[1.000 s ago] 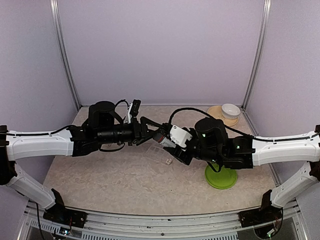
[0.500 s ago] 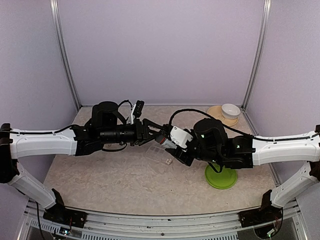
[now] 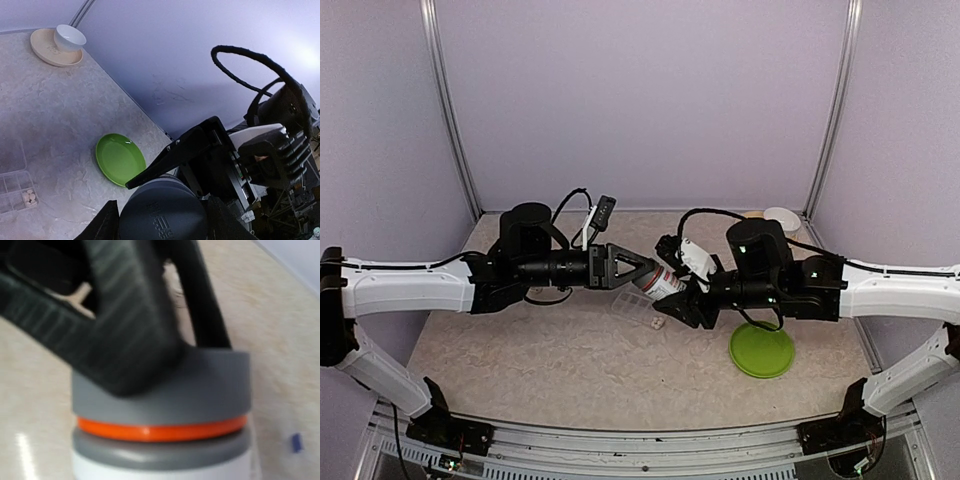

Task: Sort the pills into containers
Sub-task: Screw the lid of the pill bottle onto the pill bottle.

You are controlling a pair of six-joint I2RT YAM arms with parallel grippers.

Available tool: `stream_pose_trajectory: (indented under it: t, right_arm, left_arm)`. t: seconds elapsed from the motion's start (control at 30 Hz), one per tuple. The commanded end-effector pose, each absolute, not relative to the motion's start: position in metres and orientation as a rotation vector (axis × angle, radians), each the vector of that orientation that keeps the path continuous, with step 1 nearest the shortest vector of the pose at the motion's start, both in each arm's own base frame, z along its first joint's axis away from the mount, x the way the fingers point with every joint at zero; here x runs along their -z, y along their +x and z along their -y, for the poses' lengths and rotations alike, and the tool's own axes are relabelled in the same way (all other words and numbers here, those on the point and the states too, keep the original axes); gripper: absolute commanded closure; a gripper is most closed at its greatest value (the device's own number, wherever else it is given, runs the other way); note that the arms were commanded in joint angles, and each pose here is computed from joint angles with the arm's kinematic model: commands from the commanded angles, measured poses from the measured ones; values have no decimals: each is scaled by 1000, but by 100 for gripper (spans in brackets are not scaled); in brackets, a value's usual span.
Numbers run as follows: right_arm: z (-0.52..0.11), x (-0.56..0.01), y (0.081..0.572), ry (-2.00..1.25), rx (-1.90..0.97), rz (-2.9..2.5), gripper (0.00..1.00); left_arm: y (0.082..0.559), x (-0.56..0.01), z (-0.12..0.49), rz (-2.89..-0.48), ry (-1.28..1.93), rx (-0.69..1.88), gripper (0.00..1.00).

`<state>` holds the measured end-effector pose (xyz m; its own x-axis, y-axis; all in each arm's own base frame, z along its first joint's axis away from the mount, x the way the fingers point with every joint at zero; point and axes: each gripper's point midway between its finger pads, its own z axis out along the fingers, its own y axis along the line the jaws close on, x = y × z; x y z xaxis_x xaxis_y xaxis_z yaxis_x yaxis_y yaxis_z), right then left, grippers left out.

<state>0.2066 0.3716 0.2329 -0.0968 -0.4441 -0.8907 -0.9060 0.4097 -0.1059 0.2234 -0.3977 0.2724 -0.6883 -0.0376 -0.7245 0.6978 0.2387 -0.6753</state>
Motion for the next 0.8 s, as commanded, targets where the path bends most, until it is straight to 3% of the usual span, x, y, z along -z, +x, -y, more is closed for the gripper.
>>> stream_pose_trajectory:
  t: [0.0,0.5,0.77]
  right_arm:
    - [-381,-282,186,-1148,-949,-1631,79]
    - [-379,-291,141,-1255,-1444,-1649,78]
    - [-378,-293,139,-1271,-1477,-1638,78]
  left_arm:
    - [164,-305,407,-1615,972,1617,98]
    - [120,-310,395,-1392,1306,1468,100]
    - [127,-309,390,-1396,1262,1415,100]
